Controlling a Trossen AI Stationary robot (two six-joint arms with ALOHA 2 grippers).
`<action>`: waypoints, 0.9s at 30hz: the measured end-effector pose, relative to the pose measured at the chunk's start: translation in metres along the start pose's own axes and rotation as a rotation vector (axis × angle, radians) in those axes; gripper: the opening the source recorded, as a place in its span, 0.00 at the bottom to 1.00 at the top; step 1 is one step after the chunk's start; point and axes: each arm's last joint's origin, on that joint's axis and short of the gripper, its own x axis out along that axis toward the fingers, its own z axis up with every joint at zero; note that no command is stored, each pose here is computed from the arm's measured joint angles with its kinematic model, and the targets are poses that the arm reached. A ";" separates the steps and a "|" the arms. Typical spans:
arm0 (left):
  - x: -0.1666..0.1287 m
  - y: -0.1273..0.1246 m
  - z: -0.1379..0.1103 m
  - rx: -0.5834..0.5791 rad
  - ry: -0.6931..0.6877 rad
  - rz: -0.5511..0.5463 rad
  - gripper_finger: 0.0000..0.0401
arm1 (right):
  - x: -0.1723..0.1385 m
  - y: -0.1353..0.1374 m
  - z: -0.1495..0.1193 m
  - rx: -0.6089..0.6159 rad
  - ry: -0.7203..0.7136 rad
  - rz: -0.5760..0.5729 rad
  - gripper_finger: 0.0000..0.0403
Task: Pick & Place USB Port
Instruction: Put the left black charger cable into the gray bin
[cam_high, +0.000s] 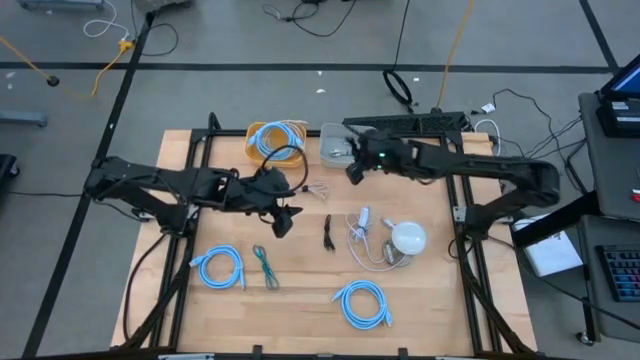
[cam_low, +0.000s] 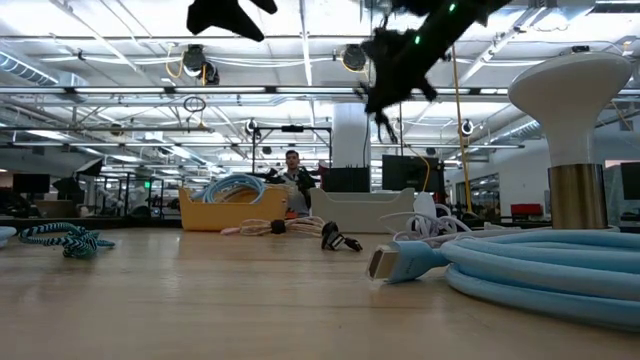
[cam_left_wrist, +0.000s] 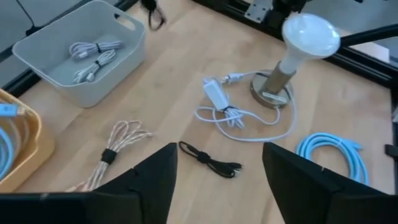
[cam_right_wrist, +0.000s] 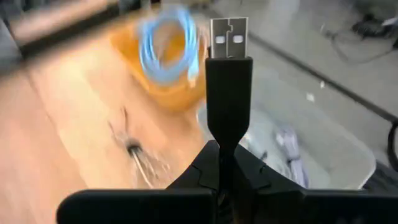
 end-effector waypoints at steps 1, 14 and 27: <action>0.000 -0.001 -0.001 0.000 0.001 -0.003 0.57 | 0.008 0.000 -0.004 -0.038 0.037 -0.001 0.01; -0.007 -0.018 -0.011 -0.013 0.022 -0.056 0.37 | 0.068 0.017 0.021 -0.554 0.217 -0.112 0.00; -0.015 -0.033 -0.021 -0.022 0.001 -0.043 0.34 | 0.095 -0.017 0.013 -0.673 0.375 -0.216 0.00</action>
